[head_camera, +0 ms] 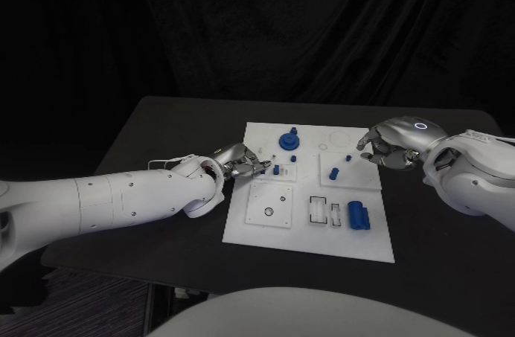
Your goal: Assemble the parts on the task board
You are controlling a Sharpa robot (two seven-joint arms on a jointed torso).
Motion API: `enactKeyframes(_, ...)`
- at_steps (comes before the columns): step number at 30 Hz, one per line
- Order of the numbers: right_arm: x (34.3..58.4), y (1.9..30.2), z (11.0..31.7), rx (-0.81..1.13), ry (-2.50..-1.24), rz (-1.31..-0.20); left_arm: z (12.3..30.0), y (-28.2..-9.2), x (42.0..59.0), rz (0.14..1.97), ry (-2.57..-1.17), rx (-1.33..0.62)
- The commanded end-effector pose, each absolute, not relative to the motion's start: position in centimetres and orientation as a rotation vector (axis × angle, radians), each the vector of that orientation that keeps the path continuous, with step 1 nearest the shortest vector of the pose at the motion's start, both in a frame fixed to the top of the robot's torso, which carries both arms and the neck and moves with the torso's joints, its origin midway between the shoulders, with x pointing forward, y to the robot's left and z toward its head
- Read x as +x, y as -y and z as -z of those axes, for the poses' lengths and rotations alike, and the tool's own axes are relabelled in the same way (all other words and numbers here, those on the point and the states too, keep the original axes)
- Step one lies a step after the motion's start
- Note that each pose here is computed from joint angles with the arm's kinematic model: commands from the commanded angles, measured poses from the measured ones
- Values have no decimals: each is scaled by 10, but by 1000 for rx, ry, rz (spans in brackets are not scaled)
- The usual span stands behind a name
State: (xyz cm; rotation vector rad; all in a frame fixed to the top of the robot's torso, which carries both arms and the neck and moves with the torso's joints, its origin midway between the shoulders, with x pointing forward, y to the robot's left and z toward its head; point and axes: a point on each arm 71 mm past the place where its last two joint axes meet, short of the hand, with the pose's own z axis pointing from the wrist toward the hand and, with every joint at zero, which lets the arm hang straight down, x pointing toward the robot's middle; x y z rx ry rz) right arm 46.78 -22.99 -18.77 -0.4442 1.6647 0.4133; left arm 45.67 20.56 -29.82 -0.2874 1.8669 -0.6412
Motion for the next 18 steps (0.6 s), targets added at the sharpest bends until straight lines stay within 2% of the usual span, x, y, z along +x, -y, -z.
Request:
enactKeyframes(1,468,231,189,-436,-1671,-399,304,-204,454,627,-1930,-287)
enactKeyframes(18,467,231,189,-436,-1673,-399,305,-203,454,612,-1939,-296)
